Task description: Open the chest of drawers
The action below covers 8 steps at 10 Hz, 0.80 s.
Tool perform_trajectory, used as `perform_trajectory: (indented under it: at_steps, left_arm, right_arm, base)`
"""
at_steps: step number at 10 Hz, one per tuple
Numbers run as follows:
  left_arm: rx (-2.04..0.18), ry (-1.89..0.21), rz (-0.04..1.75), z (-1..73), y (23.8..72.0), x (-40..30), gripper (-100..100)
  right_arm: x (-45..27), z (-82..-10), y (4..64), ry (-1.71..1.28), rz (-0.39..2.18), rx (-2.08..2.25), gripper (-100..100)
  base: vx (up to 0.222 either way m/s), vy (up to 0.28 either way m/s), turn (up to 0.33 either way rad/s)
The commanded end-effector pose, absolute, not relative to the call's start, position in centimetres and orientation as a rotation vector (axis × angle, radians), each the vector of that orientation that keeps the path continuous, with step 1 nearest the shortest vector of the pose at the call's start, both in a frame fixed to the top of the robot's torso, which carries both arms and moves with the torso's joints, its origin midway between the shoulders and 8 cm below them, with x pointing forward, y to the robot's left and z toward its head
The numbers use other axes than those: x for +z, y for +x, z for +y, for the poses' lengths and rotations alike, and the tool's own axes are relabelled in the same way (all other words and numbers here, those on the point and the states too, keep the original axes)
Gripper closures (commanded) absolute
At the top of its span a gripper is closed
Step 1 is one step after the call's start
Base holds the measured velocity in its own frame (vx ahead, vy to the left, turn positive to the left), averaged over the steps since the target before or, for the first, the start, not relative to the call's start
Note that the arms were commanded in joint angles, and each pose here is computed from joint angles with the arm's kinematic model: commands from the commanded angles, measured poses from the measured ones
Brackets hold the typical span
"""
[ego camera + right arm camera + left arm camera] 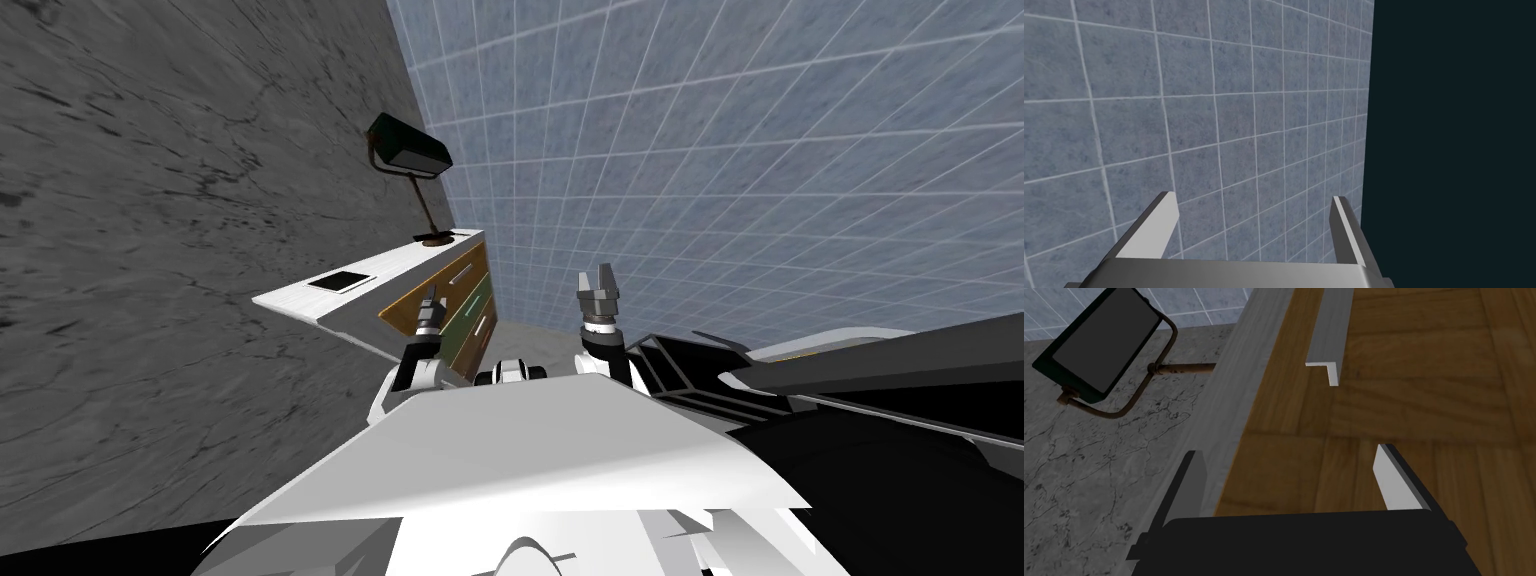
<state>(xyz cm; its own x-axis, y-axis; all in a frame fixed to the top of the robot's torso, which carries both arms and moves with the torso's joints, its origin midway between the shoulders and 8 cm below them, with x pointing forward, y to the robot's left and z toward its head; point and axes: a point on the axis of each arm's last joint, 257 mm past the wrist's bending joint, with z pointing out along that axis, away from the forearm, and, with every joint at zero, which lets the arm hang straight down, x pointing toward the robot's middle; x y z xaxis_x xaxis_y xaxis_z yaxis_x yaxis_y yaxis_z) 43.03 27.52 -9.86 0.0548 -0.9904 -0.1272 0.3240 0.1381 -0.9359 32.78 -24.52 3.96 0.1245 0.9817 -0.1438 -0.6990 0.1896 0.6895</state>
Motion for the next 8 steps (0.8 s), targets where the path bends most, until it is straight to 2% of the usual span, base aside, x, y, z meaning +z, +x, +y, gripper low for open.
perform_trajectory:
  at_steps: [1, 5, 8]
  left_arm:
    - [-1.215, -0.970, 1.003, 27.7, 44.1, -11.8, -100]
    - [-1.237, -1.078, 0.947, 27.2, 44.7, -12.9, -100]
    - [-1.237, -1.084, 0.941, 27.3, 44.6, -12.2, -100]
  right_arm:
    - [4.0, -24.5, 32.8, 0.526, 0.661, 1.310, 0]
    - [4.0, -24.5, 32.8, 0.526, 0.661, 1.310, 0]
    - [4.0, -24.5, 32.8, 0.526, 0.661, 1.310, 0]
  base:
    - [0.098, -0.066, -0.009]
    - [0.048, -0.035, -0.004]
    - [0.031, -0.002, -0.006]
